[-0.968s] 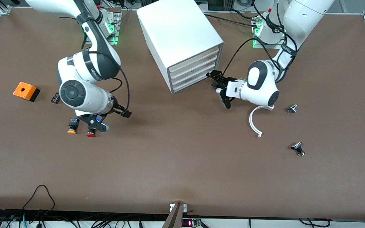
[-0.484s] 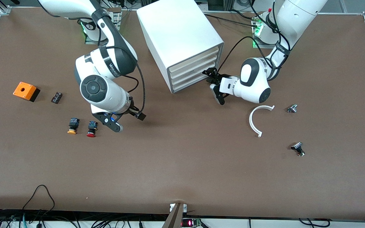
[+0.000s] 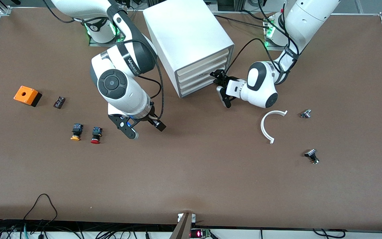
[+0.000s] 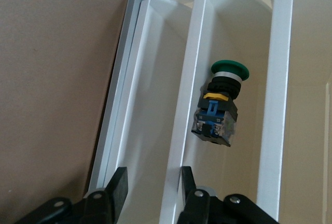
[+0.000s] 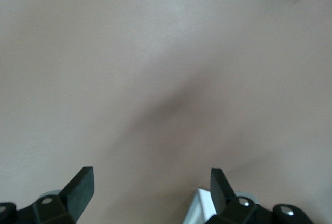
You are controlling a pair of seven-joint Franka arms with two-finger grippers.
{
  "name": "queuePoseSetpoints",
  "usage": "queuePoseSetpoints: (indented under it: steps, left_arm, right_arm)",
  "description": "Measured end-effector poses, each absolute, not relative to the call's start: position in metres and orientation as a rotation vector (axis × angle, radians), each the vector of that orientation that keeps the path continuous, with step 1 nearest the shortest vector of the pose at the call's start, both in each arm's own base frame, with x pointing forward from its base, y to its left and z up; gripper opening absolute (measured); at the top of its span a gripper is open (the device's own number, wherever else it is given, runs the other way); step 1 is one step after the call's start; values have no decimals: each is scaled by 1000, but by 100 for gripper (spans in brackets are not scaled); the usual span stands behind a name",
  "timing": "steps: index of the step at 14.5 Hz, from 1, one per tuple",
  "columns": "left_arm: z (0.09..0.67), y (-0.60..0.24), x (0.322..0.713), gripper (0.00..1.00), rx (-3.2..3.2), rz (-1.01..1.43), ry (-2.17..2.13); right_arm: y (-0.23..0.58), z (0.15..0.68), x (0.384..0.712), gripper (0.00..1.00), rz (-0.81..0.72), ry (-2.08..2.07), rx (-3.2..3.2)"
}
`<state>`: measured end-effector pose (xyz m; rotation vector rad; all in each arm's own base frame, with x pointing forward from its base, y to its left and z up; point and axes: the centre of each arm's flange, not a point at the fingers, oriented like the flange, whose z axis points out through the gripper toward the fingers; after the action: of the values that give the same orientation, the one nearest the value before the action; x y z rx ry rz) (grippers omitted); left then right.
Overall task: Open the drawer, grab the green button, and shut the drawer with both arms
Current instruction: 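Pull the drawer open with the left gripper while the right gripper approaches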
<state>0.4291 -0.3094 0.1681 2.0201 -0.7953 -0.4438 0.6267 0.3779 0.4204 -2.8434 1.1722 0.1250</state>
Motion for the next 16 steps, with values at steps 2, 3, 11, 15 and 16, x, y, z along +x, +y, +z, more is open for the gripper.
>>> queuePoseSetpoints:
  steps: [2, 3, 11, 15, 16]
  left_arm:
    - [169, -311, 428, 50, 2015, -440, -792]
    - [169, -312, 428, 50, 2012, -438, -789]
    - [171, -326, 420, 16, 1965, -395, -851]
    - [169, -324, 421, 13, 1943, -376, -875]
    - [169, -323, 421, 13, 1943, -374, -875]
  right_arm:
    - [390, 425, 629, 100, 107, 1208, -2810]
    - [396, 427, 628, 100, 100, 1219, -2797]
    - [432, 447, 623, 100, 88, 1337, -2598]
    - [449, 442, 619, 100, 91, 1394, -2533]
    - [454, 439, 619, 100, 90, 1408, -2517]
